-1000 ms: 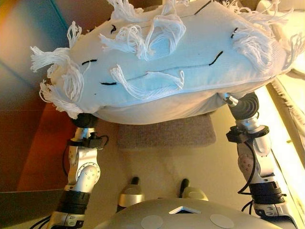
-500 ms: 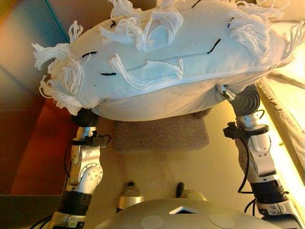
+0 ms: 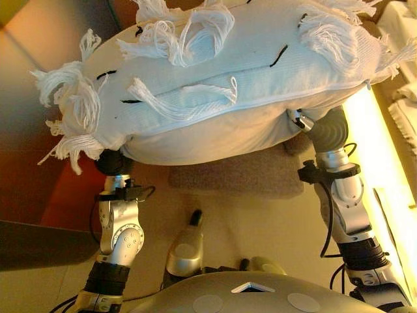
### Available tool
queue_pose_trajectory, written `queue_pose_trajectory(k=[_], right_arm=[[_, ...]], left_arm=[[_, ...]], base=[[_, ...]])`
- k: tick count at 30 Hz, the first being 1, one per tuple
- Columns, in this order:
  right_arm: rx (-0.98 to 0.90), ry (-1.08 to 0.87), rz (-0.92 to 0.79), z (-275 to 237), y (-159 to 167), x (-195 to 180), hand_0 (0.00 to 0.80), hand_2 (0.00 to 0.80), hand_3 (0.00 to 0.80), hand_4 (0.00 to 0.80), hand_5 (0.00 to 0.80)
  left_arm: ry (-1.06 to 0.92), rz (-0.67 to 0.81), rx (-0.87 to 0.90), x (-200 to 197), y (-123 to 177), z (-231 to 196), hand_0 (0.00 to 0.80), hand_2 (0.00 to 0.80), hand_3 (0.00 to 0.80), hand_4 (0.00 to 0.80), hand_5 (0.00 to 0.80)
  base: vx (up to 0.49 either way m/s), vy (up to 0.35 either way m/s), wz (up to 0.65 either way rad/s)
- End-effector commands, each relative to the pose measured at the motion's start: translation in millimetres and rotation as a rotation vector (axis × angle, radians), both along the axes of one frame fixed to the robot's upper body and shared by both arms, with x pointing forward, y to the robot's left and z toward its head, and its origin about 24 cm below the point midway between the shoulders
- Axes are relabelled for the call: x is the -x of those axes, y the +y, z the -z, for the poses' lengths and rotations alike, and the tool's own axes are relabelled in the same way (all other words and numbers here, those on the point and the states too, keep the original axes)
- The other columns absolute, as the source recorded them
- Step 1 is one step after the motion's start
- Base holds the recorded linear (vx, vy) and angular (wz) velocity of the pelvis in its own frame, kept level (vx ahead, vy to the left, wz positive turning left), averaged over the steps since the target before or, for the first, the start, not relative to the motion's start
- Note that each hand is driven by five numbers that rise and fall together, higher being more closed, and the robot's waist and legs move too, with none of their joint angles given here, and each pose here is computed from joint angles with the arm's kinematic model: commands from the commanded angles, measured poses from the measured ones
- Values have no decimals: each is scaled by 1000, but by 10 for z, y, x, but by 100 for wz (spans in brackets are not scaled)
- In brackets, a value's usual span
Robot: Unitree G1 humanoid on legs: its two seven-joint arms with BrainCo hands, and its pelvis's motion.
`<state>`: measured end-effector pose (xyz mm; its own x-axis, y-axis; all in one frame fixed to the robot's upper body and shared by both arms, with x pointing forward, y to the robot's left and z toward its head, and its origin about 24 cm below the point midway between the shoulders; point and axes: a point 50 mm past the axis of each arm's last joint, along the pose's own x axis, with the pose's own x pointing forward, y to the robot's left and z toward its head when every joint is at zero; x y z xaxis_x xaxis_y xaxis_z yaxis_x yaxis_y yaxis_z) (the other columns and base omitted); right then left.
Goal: Pick up the cushion and take it to the sofa
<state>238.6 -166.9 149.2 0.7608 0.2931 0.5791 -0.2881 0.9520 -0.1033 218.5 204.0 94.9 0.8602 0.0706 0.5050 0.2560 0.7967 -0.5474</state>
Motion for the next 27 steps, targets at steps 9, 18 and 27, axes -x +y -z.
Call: queue_pose_trajectory(k=[9,18,27], right_arm=[[-80,-172,-64,-275,158,193,800,800,800,800,800],[-81,-78,106,-74,143,39,800,800,800,800,800],[-75,231,254,431,-22,-281,800,800,800,800,800]], left_arm=[[-249,43,-218,-36,-162,-597,800,800,800,800,800],[-128,43,-323,-159,-150,-456,800,800,800,800,800],[115,78,-364,-373,-369,-7,800,800,800,800,800]], base=[[509,272,-50],[319,14,5],[209,-121,27]])
